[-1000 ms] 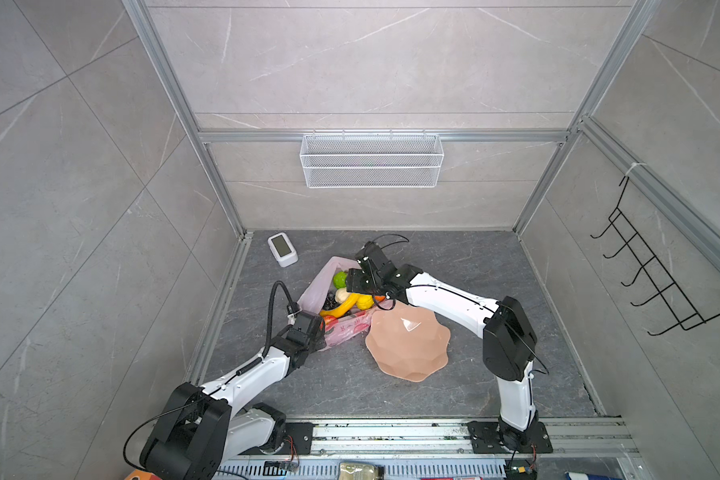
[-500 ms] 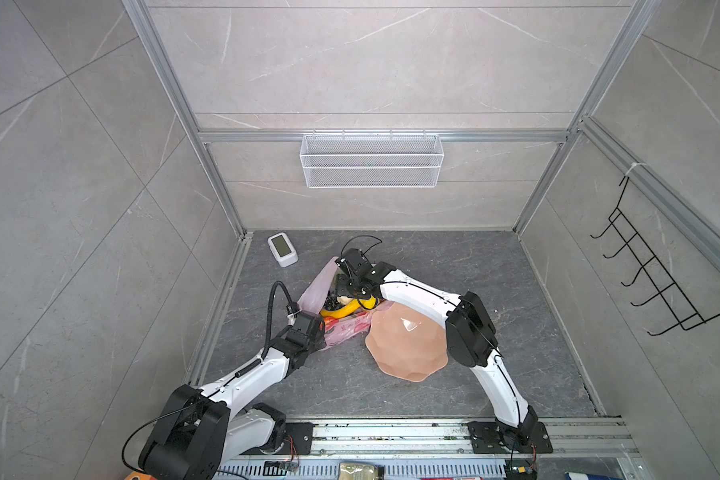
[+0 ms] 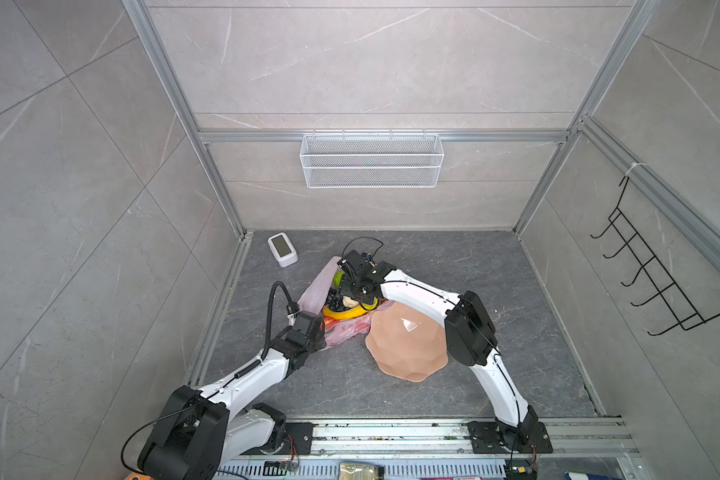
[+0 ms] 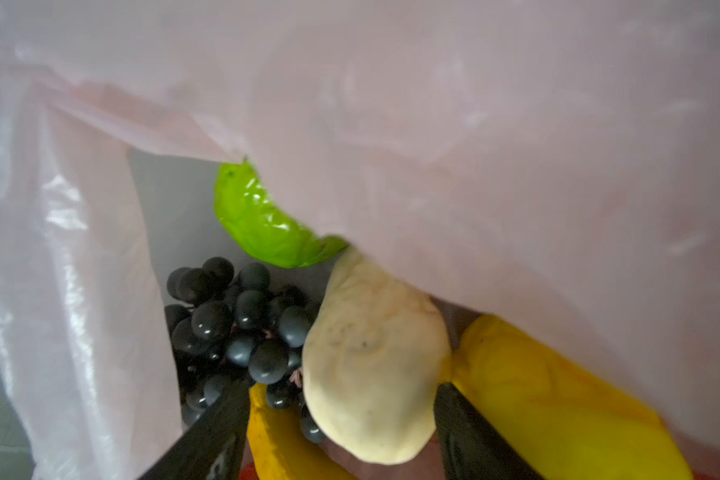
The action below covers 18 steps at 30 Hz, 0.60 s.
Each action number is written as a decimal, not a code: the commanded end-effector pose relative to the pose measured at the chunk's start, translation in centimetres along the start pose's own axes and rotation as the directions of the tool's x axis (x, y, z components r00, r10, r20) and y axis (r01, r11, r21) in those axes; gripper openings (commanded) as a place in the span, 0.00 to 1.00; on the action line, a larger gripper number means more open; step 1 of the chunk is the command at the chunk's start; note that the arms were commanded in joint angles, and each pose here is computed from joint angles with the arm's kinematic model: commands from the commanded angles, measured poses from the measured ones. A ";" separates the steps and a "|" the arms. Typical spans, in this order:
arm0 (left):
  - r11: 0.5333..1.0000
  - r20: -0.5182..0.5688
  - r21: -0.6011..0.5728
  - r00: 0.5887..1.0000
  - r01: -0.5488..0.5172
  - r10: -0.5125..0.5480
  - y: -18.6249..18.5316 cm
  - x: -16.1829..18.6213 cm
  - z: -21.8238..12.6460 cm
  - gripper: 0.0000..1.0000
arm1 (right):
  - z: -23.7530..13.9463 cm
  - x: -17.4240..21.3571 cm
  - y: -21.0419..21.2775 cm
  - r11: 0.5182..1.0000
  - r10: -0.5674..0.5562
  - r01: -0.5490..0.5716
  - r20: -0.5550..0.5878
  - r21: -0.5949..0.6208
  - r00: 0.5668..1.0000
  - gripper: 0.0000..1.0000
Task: Take the fake fruits out of the plastic bag
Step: 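Reach the right gripper into the bag and grasp the cream-coloured fruit, then lift the cream-coloured fruit out with the right gripper over the peach bowl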
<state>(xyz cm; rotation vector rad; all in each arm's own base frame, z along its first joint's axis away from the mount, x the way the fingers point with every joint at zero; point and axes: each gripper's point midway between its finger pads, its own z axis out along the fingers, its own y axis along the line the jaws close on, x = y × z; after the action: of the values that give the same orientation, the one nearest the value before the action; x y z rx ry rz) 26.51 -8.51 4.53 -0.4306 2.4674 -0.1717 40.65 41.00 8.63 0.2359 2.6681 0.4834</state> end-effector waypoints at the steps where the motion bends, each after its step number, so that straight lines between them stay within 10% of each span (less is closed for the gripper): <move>1: 1.000 0.032 0.015 0.999 -0.010 0.010 -0.3 -0.5 -0.4 0.00 | 0.8 0.2 -2.5 0.993 0.052 -0.051 -0.004 0.110 0.999 0.74; 18: 1.000 0.039 0.015 0.999 -0.010 0.010 -0.3 -0.6 -0.4 0.00 | 3.9 1.1 -2.0 0.995 0.026 -0.018 -0.081 0.102 0.996 0.73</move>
<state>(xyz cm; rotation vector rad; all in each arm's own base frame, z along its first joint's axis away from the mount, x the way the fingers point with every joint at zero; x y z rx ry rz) 26.36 -8.57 4.52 -0.4252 2.4647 -0.1762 41.48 40.85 5.16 0.2989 2.7373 0.4105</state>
